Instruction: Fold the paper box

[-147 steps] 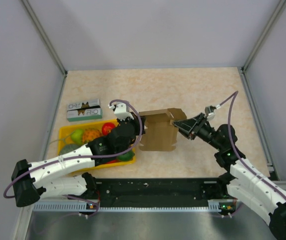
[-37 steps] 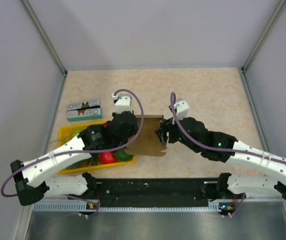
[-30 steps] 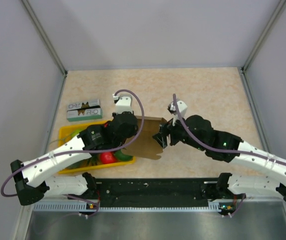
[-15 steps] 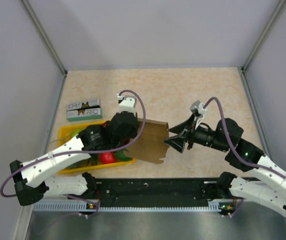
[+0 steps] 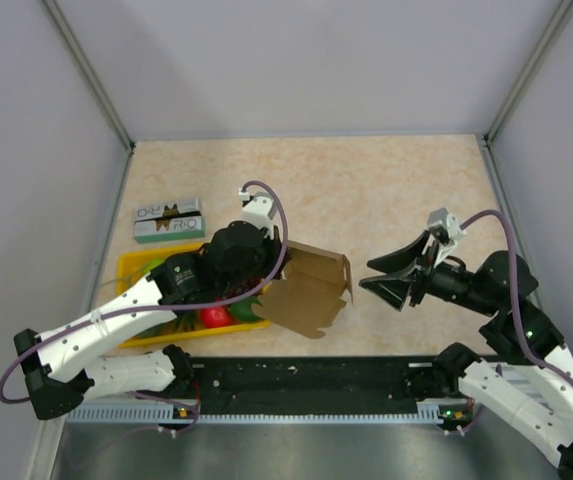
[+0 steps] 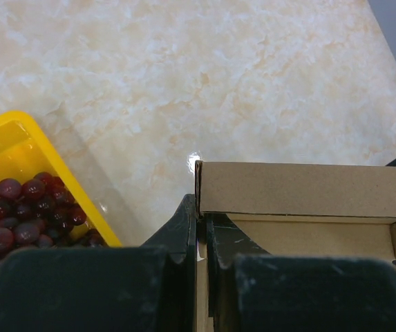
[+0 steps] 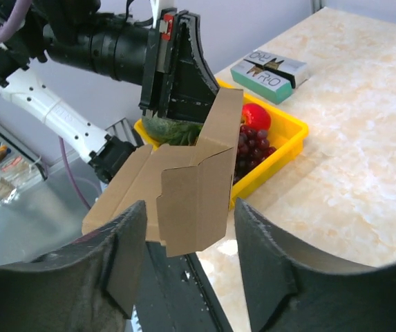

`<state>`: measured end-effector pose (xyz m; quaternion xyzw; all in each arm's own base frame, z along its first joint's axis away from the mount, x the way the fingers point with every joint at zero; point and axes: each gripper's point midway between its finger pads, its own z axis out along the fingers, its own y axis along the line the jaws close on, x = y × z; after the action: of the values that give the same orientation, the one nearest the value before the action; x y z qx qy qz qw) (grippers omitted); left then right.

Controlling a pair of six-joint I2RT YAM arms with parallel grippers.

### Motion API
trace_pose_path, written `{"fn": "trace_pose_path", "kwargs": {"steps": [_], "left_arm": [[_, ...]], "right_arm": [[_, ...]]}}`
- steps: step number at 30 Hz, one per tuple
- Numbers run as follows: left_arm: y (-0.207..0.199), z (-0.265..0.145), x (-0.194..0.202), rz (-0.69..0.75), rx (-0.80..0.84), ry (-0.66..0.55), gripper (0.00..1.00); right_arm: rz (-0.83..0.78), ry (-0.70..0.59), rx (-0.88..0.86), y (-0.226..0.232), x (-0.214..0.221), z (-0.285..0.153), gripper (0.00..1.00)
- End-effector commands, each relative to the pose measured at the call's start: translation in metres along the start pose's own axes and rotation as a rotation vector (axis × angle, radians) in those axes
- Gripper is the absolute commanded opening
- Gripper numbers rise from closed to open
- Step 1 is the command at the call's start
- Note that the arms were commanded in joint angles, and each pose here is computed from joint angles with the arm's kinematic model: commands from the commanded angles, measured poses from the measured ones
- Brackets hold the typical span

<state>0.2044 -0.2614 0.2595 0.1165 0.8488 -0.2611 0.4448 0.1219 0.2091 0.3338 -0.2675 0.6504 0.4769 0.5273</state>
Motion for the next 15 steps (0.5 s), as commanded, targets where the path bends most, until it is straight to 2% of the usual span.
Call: {"fn": "trace_pose_path", "kwargs": {"steps": [1,4,8,12,15], "left_arm": [[-0.018,-0.005,-0.017,-0.002,0.104,-0.058,0.0],[-0.021,-0.005,-0.017,-0.003,0.121,-0.056,0.0],[-0.024,-0.001,-0.015,-0.003,0.121,-0.04,0.0],[-0.019,0.005,-0.012,-0.001,0.085,-0.028,0.0],[-0.014,0.005,-0.014,0.0,0.054,-0.026,0.0]], "right_arm": [[0.031,0.08,-0.089,0.005,0.016,0.007,0.5],[0.021,0.097,-0.091,0.002,0.017,0.013,0.45],[0.052,0.101,-0.156,0.006,0.017,0.026,0.44],[0.067,0.109,-0.143,0.0,0.02,0.034,0.41],[0.059,0.095,-0.07,-0.008,0.019,0.036,0.38]]}}
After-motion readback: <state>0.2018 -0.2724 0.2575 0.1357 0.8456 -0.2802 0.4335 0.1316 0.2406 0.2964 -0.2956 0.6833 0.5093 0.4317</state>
